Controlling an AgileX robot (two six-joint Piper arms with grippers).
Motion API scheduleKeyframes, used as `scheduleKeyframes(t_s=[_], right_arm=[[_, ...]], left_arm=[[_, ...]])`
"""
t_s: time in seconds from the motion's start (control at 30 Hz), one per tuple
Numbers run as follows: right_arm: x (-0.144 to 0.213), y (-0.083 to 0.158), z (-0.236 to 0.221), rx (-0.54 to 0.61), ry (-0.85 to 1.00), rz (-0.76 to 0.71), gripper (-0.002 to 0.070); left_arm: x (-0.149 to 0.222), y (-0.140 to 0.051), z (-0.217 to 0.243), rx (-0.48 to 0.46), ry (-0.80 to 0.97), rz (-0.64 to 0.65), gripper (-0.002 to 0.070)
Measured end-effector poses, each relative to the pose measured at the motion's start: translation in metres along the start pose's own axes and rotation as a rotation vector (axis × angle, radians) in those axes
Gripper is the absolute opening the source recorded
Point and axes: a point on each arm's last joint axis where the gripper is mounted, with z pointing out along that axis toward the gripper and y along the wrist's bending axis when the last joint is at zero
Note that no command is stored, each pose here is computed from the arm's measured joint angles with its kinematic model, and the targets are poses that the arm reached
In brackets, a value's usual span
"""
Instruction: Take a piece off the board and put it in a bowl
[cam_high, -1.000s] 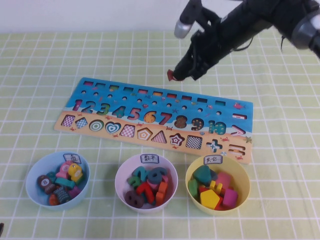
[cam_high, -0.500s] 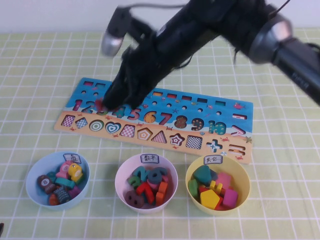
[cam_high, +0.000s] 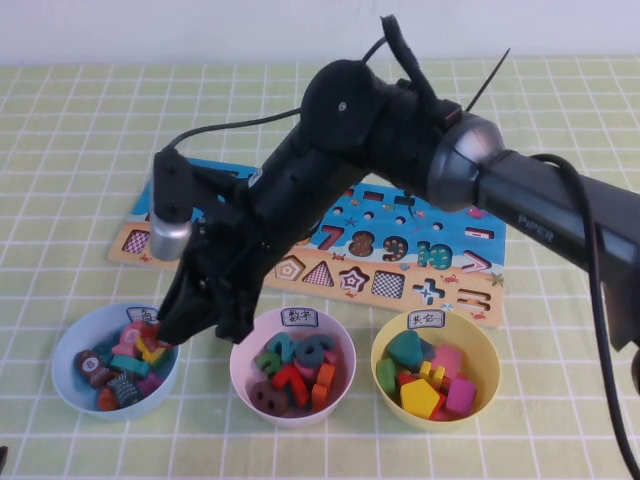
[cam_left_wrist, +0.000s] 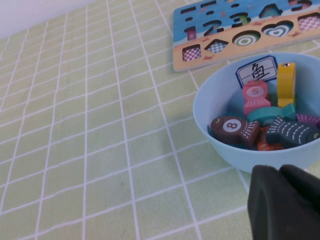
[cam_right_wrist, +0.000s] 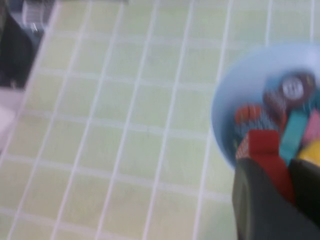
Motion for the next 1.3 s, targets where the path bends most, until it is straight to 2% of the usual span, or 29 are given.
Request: scheduleKeyframes(t_s=[0.37,0.7,0.77,0.83,0.97,1.03,1.07,1.13,1.17,1.23,1.3], right_arm=[[0.007,-0.014,0.042,-0.020,-0.108,0.030,0.0088],[0.007,-0.022,0.056,0.011,-0.191,0.030,0.0088],[0.009,-0.023,0.059,0.010,-0.191,0.028,0.0106],[0.012,-0.025,0.063,0.006,-0.190,0.023,0.0171],[0.015,-0.026,0.067,0.002,-0.188,0.025,0.0428],[0.015,-0.026,0.067,0.002,-0.190,0.026,0.0491],[0.014,-0.026,0.067,0.003,-0.191,0.024,0.0496],[0.010,-0.026,0.063,0.009,-0.200,0.016,0.0444],[0.006,-0.025,0.059,0.010,-0.209,0.012,0.0379],[-0.006,-0.021,0.047,0.012,-0.230,0.012,0.0188],[-0.021,-0.015,0.027,0.017,-0.262,0.025,0.0073]], left_arm=[[0.000,0.000,0.000,0.000,0.000,0.000,-0.0005],[0.000,0.000,0.000,0.000,0.000,0.000,-0.0005],[0.000,0.000,0.000,0.000,0.000,0.000,-0.0005],[0.000,0.000,0.000,0.000,0.000,0.000,-0.0005],[0.000,0.000,0.000,0.000,0.000,0.000,-0.0005],[0.000,0.000,0.000,0.000,0.000,0.000,-0.0005],[0.000,0.000,0.000,0.000,0.000,0.000,-0.0005],[0.000,0.000,0.000,0.000,0.000,0.000,-0.0005],[0.000,0.000,0.000,0.000,0.000,0.000,-0.0005],[0.000,0.000,0.000,0.000,0.000,0.000,-0.0005],[0.000,0.000,0.000,0.000,0.000,0.000,-0.0005]])
